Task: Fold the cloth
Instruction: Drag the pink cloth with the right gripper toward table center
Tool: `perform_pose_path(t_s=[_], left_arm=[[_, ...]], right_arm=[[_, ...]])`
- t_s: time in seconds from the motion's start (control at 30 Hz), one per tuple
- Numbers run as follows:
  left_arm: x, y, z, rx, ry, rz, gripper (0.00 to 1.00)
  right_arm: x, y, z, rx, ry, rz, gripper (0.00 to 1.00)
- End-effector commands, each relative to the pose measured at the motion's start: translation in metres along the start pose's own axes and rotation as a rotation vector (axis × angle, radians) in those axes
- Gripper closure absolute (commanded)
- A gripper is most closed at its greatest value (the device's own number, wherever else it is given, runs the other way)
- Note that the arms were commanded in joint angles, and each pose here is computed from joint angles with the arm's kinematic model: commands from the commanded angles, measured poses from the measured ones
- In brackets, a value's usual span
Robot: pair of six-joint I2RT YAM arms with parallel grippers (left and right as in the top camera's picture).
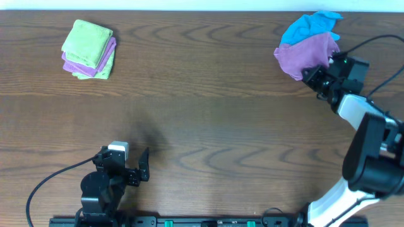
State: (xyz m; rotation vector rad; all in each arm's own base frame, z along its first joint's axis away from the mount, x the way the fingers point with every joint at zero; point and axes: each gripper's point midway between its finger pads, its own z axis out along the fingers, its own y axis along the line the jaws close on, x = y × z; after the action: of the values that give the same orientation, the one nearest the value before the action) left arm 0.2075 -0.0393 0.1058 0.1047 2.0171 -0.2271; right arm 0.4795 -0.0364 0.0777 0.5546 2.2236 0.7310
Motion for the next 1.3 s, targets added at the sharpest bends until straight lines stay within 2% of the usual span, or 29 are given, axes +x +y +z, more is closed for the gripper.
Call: perform_pose_path(t_s=[0.0,0.13,0.33,0.6,0.77,0.9,0.97,1.07,1.17,1.27], left_arm=[[0.005,0.002,0.002,-0.007,0.008,-0.006,0.05],[0.005,0.002,0.002,-0.007,0.008,-0.006,0.05],[0.005,0.002,0.002,-0.007,0.008,-0.006,0.05],[0.005,0.002,0.002,-0.007,0.008,-0.006,0.05],[0.005,0.002,0.002,-0.007,0.008,-0.006,0.05],[0.005,0.002,0.002,-0.007,0.008,-0.006,0.05],[0.005,0.002,0.002,-0.007,0.008,-0.006,0.05],[0.005,0.002,0.002,-0.007,0.008,-0.006,0.05],[0.005,0.002,0.002,-0.007,0.008,-0.006,0.05],[0.005,0.002,0.002,-0.007,0.008,-0.006,0.04]], right_arm=[[-0.012,0.088,-0.031,-0.174,-0.031,-0.209,0.99],[-0.001,0.133,-0.058,-0.165,-0.046,-0.326,0.99],[0.049,0.207,-0.106,-0.257,0.011,-0.48,0.99],[0.139,0.297,-0.154,-0.481,0.13,-0.616,0.99],[0.204,0.346,-0.18,-0.636,0.243,-0.632,0.99],[0.228,0.369,-0.196,-0.725,0.263,-0.657,0.98],[0.214,0.361,-0.186,-0.656,0.219,-0.635,0.99],[0.173,0.32,-0.157,-0.425,0.131,-0.558,0.99],[0.127,0.247,-0.126,-0.116,0.069,-0.455,0.99],[0.095,0.156,-0.108,0.218,0.055,-0.237,0.98]])
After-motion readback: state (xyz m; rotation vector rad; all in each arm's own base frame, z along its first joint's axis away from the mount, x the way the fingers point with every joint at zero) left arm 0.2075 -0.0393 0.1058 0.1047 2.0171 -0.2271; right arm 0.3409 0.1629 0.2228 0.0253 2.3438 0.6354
